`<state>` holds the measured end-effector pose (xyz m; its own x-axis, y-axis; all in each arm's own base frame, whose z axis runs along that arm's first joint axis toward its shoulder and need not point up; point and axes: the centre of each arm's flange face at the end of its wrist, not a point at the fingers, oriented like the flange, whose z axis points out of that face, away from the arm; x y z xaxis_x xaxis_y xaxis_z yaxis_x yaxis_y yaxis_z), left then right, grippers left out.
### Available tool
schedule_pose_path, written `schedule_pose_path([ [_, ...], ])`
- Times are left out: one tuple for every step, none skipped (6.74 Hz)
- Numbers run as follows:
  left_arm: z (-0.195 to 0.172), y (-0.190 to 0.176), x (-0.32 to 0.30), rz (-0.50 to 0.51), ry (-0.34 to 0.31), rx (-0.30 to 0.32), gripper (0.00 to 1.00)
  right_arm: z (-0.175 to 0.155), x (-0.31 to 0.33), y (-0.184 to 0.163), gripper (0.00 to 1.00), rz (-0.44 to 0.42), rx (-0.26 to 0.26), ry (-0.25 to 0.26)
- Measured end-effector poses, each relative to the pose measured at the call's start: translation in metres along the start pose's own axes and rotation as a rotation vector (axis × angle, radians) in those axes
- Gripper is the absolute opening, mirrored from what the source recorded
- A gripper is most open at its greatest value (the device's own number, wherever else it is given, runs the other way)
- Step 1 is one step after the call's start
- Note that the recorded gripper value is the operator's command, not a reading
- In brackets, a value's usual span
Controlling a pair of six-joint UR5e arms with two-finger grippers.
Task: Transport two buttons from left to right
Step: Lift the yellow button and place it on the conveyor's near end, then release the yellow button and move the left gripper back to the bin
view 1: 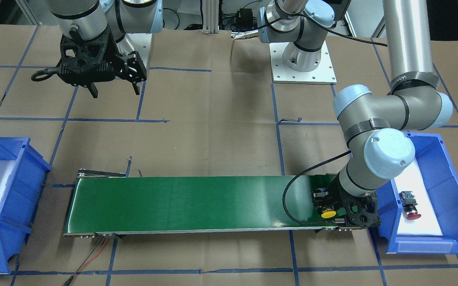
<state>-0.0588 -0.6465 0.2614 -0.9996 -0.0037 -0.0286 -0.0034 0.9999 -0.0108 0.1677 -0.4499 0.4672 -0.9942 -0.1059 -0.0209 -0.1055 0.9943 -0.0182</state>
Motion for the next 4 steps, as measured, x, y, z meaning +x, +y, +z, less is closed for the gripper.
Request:
schedule_pose_path([
  [-0.005,-0.001,0.000,-0.002,-0.002,0.006,1.00,0.000,0.000,0.000,1.00,0.000,0.000,0.000],
  [-0.018,-0.003,-0.003,-0.006,-0.006,0.017,1.00,0.000,0.000,0.000,1.00,0.000,0.000,0.000],
  [-0.043,-0.002,-0.007,-0.010,-0.008,0.024,1.00,0.000,0.000,0.000,1.00,0.000,0.001,0.000],
  [-0.076,0.003,-0.009,-0.008,-0.008,0.029,1.00,-0.001,0.000,0.000,1.00,0.000,0.002,0.000],
])
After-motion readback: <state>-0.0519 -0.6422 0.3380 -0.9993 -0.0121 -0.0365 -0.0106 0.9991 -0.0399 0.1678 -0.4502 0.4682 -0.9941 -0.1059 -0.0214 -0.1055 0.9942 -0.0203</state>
